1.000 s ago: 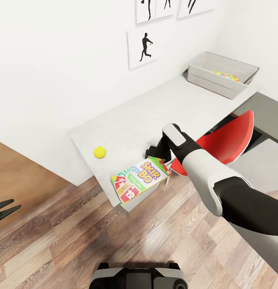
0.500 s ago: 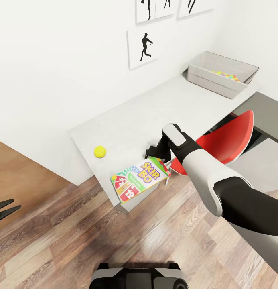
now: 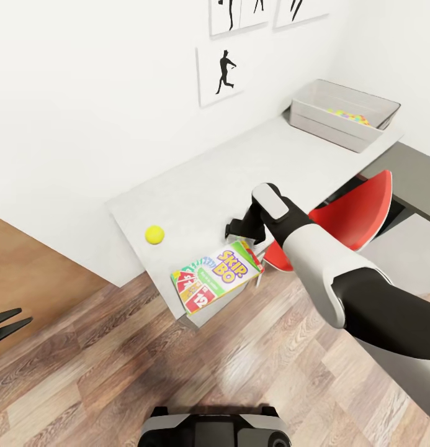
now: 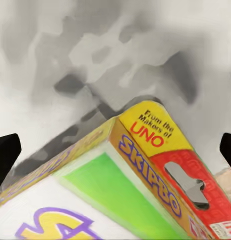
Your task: Put all the toys in the child's room - the three board games (two on the bed and one on the table), the two jigsaw puzzles on the table, and the tennis ball on the table - inside the toy box on the table in the child's room.
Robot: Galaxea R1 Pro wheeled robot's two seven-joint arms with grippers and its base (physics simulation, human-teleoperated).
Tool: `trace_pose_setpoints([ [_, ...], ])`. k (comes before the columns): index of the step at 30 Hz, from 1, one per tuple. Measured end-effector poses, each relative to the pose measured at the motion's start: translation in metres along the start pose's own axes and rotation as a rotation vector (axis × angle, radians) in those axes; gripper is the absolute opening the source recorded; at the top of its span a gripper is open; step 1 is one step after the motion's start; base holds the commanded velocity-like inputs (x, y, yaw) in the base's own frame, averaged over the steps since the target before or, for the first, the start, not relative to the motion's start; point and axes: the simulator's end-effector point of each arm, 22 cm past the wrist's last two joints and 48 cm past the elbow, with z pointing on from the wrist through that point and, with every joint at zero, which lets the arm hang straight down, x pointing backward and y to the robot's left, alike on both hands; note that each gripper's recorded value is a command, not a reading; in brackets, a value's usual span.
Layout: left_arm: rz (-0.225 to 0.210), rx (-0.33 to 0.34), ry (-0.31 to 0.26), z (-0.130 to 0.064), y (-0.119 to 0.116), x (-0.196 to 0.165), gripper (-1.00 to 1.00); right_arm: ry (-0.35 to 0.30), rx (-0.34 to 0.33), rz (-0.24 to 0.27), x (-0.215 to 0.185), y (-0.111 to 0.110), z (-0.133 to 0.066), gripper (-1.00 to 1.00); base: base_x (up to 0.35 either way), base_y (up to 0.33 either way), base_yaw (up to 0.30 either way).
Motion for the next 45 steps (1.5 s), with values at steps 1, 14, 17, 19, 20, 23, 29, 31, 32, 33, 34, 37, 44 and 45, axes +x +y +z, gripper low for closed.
trace_pose_setpoints([
  [1, 0.000, 0.000, 0.000, 0.000, 0.000, 0.000, 1.00, -0.004, 0.000, 0.000, -0.002, 0.000, -0.002, 1.00, 0.000, 0.000, 0.000],
  [14, 0.000, -0.001, -0.002, -0.001, 0.000, -0.001, 1.00, -0.164, -0.069, -0.030, -0.048, 0.031, -0.051, 1.00, 0.000, 0.000, 0.000],
  [17, -0.001, -0.001, -0.001, -0.001, 0.000, 0.000, 1.00, -0.173, -0.075, -0.032, -0.050, 0.034, -0.054, 1.00, 0.000, 0.000, 0.000],
  [19, -0.001, -0.001, -0.001, -0.001, 0.000, 0.000, 1.00, -0.174, -0.078, -0.031, -0.050, 0.034, -0.054, 1.00, 0.000, 0.000, 0.000],
  [20, 0.000, -0.001, -0.001, -0.001, 0.000, 0.000, 1.00, -0.174, -0.079, -0.031, -0.050, 0.034, -0.054, 1.00, 0.000, 0.000, 0.000],
  [23, -0.001, -0.002, -0.001, -0.001, 0.000, 0.000, 1.00, -0.195, -0.094, -0.034, -0.054, 0.039, -0.061, 1.00, 0.000, 0.000, 0.000],
  [29, 0.000, -0.001, -0.001, -0.001, 0.000, -0.001, 1.00, -0.211, -0.109, -0.038, -0.058, 0.044, -0.067, 1.00, 0.000, 0.000, 0.000],
  [31, 0.000, -0.002, -0.002, -0.001, 0.000, -0.001, 1.00, -0.213, -0.110, -0.039, -0.058, 0.044, -0.067, 1.00, 0.000, 0.000, 0.000],
  [32, 0.000, -0.002, -0.002, -0.001, 0.000, -0.001, 1.00, -0.214, -0.112, -0.039, -0.058, 0.044, -0.067, 1.00, 0.000, 0.025, 0.000],
  [33, 0.001, -0.002, -0.002, -0.001, 0.000, -0.001, 1.00, -0.213, -0.113, -0.039, -0.058, 0.044, -0.067, 1.00, 0.000, 0.049, 0.000],
  [34, 0.001, -0.002, -0.002, -0.001, 0.000, -0.001, 1.00, -0.213, -0.113, -0.039, -0.058, 0.045, -0.067, 1.00, 0.000, 0.091, -0.030],
  [37, 0.002, -0.002, -0.002, -0.001, 0.000, -0.001, 1.00, -0.213, -0.115, -0.042, -0.057, 0.045, -0.068, 1.00, 0.000, 0.073, -0.144],
  [44, 0.007, 0.001, -0.005, -0.002, -0.003, -0.003, 1.00, -0.264, -0.145, -0.059, -0.063, 0.056, -0.086, 1.00, 0.000, 0.015, -0.226],
  [45, 0.008, 0.001, -0.005, -0.003, -0.003, -0.003, 1.00, -0.271, -0.147, -0.061, -0.064, 0.057, -0.089, 1.00, 0.000, 0.003, -0.239],
])
